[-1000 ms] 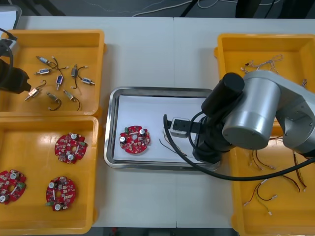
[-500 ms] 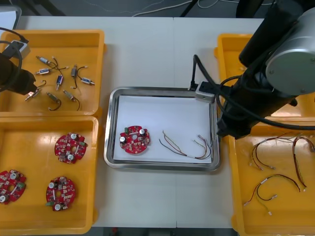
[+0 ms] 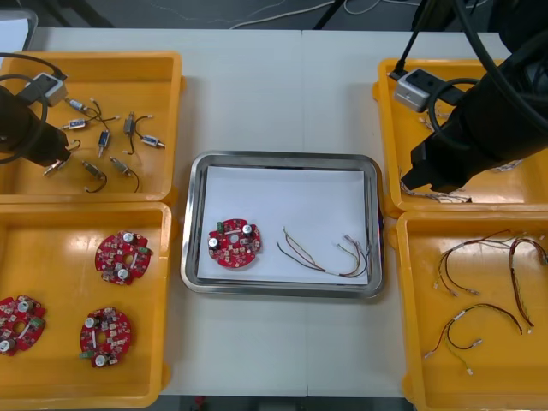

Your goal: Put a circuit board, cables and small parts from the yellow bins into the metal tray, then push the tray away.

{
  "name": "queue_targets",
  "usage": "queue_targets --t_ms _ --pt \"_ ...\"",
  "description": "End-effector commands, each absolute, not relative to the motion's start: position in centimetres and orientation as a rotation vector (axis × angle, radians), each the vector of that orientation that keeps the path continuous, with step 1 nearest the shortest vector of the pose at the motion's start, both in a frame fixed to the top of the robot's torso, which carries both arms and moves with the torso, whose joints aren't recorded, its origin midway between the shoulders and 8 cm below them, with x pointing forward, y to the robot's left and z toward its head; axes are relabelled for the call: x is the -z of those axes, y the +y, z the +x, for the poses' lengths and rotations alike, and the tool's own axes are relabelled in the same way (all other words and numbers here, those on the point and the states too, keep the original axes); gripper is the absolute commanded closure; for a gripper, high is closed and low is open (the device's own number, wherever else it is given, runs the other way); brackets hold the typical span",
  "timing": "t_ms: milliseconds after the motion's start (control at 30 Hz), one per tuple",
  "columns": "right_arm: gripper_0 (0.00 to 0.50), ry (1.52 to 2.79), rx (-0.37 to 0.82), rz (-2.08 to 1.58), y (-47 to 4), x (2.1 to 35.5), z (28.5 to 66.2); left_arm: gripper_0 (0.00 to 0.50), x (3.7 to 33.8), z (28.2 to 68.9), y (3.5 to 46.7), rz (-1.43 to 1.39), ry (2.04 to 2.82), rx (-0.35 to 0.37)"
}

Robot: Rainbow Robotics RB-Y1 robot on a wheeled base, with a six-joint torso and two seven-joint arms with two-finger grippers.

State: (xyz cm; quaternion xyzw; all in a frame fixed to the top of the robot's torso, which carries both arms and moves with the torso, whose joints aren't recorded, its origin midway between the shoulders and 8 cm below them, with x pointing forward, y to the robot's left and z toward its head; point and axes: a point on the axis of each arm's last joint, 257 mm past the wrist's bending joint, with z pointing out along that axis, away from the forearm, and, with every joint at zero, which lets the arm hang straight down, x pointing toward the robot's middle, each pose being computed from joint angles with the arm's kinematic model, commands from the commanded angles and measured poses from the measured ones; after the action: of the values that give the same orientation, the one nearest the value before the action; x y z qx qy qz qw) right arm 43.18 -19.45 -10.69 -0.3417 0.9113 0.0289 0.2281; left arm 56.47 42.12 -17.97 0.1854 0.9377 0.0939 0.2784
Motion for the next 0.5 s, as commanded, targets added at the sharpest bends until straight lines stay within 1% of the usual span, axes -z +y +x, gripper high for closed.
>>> queue_targets --t_ms 33,200,367,500 --pt "0.0 2.565 -0.062 -0.703 -23.6 9.6 43.2 0.0 16.3 58.3 40.2 0.686 2.426 -0.275" --pt "0.0 2.613 -0.049 -0.435 -27.9 9.5 43.2 0.0 16.6 58.6 40.9 0.713 2.413 -0.292" --pt "0.0 2.613 -0.066 -0.19 -31.1 9.0 43.2 0.0 17.7 59.0 40.9 0.728 2.401 -0.284" --pt "0.0 2.6 -0.049 -0.033 -33.6 8.8 43.2 0.0 17.7 59.3 40.6 0.744 2.39 -0.291"
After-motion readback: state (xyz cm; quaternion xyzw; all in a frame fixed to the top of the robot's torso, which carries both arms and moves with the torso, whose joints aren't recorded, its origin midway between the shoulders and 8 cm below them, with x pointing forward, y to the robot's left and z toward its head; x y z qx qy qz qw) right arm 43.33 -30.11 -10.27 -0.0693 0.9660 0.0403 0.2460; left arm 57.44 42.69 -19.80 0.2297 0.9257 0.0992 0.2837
